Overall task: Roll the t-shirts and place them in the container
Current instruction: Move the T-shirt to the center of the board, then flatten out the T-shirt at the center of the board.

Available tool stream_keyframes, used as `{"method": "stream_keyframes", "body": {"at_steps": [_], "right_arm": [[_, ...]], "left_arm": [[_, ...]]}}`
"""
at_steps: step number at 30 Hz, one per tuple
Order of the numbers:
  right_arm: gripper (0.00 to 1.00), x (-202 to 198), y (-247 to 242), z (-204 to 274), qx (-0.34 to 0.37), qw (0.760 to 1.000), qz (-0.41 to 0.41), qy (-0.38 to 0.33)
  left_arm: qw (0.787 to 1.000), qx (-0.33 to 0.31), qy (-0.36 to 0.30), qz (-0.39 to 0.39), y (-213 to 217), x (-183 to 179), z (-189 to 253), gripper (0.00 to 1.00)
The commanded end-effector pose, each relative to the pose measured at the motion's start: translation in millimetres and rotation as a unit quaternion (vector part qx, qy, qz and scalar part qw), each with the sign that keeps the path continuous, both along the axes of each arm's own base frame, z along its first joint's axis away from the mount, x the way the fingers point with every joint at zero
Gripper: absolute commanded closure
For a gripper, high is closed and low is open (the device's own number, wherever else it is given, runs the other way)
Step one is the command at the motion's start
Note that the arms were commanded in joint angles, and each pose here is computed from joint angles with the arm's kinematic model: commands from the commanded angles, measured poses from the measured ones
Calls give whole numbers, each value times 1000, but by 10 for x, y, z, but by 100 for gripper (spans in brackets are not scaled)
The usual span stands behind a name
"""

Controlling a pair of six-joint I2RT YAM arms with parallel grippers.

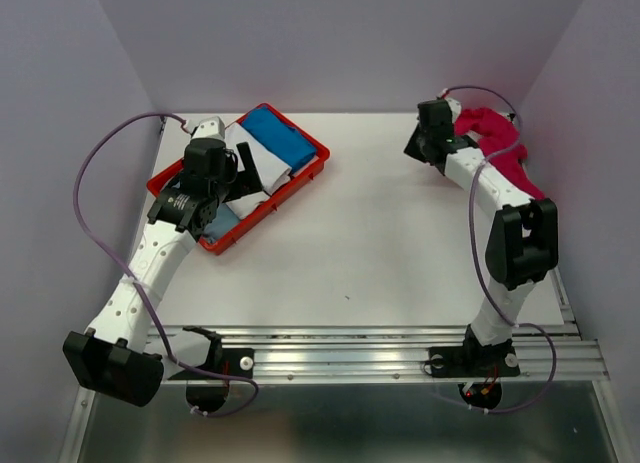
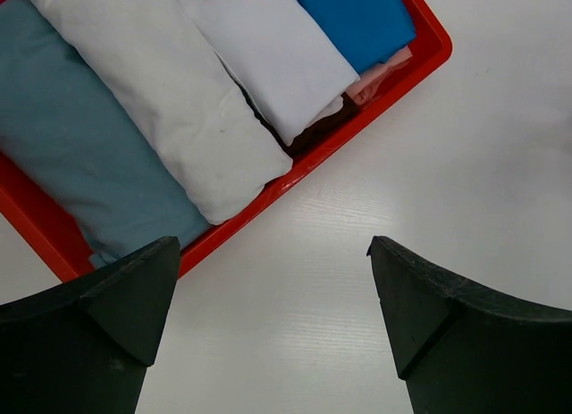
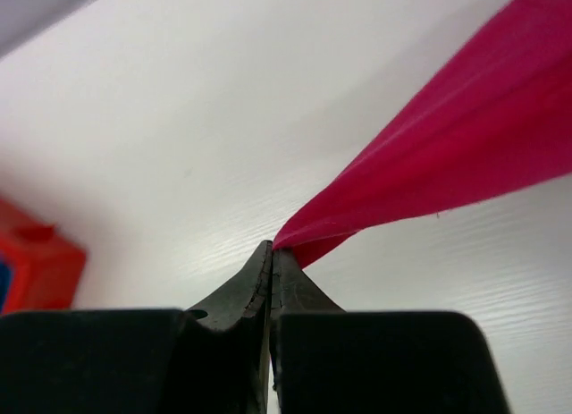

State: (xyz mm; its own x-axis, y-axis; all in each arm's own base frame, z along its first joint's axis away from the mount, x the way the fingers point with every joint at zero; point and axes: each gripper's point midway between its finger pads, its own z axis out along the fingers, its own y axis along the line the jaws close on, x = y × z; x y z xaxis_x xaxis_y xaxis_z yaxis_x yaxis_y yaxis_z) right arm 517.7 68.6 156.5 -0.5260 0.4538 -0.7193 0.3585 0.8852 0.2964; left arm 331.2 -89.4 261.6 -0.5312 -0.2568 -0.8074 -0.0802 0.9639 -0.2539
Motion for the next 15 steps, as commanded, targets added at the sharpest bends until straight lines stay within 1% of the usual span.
{"method": "stream_keyframes", "body": {"at_steps": [1, 2, 3, 6, 7, 10, 11, 12, 13, 15], "right_arm": [[99, -352, 1026, 171, 0, 993, 114, -21], [99, -432, 1204, 154, 5, 991, 133, -20], [99, -568, 1524, 155, 16, 986, 162, -21], [99, -818, 1986, 47, 27, 976, 214, -9], [99, -946, 2228, 44, 32, 969, 243, -6], [99, -1092, 2417, -67, 44, 960, 278, 20], [89, -1114, 2399, -96, 42, 960, 277, 24], [69, -1102, 2323, -103, 23, 962, 270, 22], [40, -1105, 2264, -42, 14, 965, 263, 15], [30, -1098, 2060, -25, -27, 971, 238, 13]], "left_arm": [[999, 16, -30, 16, 121, -6, 229, 1], [999, 19, -29, 20, 146, -6, 234, 1], [999, 21, -28, 22, 163, -13, 230, 1], [999, 23, -27, 27, 197, -35, 221, 1], [999, 22, -28, 29, 204, -42, 229, 1], [999, 20, -29, 27, 200, -50, 232, 1], [999, 19, -26, 24, 192, -59, 222, 1], [999, 19, -26, 25, 197, -58, 222, 1], [999, 19, -24, 22, 185, -64, 206, 1], [999, 17, -24, 21, 180, -67, 200, 1]]}}
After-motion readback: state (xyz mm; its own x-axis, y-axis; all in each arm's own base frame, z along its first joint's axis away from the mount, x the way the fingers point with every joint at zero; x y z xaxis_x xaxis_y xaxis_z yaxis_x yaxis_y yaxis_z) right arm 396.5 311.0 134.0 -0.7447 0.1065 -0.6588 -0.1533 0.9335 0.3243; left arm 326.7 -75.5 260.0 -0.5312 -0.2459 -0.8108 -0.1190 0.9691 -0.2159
